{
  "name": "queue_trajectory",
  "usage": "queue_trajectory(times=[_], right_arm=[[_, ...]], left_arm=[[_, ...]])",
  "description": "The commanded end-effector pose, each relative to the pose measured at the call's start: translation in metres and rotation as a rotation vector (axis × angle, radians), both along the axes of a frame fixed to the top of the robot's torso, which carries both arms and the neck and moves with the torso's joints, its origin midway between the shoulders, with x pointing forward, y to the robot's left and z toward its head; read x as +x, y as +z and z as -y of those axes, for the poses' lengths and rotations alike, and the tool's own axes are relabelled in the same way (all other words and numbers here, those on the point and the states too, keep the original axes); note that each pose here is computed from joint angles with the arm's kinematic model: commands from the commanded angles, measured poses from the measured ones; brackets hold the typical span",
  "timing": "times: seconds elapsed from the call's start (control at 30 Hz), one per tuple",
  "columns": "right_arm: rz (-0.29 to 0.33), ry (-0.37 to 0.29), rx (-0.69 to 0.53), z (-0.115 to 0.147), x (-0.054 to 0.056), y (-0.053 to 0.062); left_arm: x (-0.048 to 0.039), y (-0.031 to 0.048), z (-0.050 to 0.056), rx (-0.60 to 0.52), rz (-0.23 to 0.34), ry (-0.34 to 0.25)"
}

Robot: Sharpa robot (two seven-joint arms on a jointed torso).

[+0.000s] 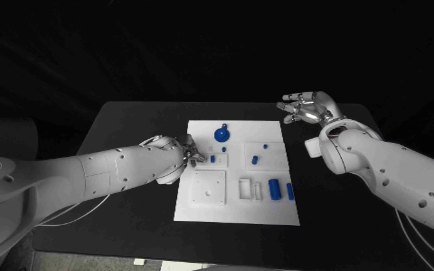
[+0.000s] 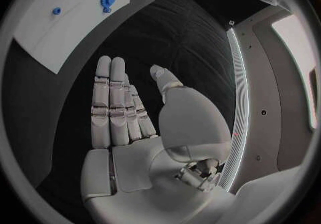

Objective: Assemble the parts on the task board

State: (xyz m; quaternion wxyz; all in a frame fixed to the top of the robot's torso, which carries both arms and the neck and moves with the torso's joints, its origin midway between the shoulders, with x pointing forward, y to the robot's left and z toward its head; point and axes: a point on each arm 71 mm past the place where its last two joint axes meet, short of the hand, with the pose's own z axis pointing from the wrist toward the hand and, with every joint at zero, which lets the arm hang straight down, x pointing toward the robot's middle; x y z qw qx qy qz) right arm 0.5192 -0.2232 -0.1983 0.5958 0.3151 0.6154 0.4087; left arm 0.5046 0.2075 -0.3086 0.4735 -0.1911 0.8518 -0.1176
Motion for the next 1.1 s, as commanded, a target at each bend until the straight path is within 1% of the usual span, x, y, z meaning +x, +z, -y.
queue_trajectory(times=[0.03,0.37,1.1], right_arm=[[0.000,0.016,-0.002,-0.0022,-0.0003,-0.0004],[0.002,0.014,-0.002,-0.0023,-0.0003,-0.0005],[0.000,0.010,-0.001,-0.0023,-0.0002,-0.0006]], left_arm=[[-0.0042,-0.0069,0.0015,0.015,-0.043,-0.010],[-0.0032,-0.0066,0.0021,0.014,-0.036,-0.007],[0.0001,-0.0069,-0.0022,0.023,-0.032,0.007]])
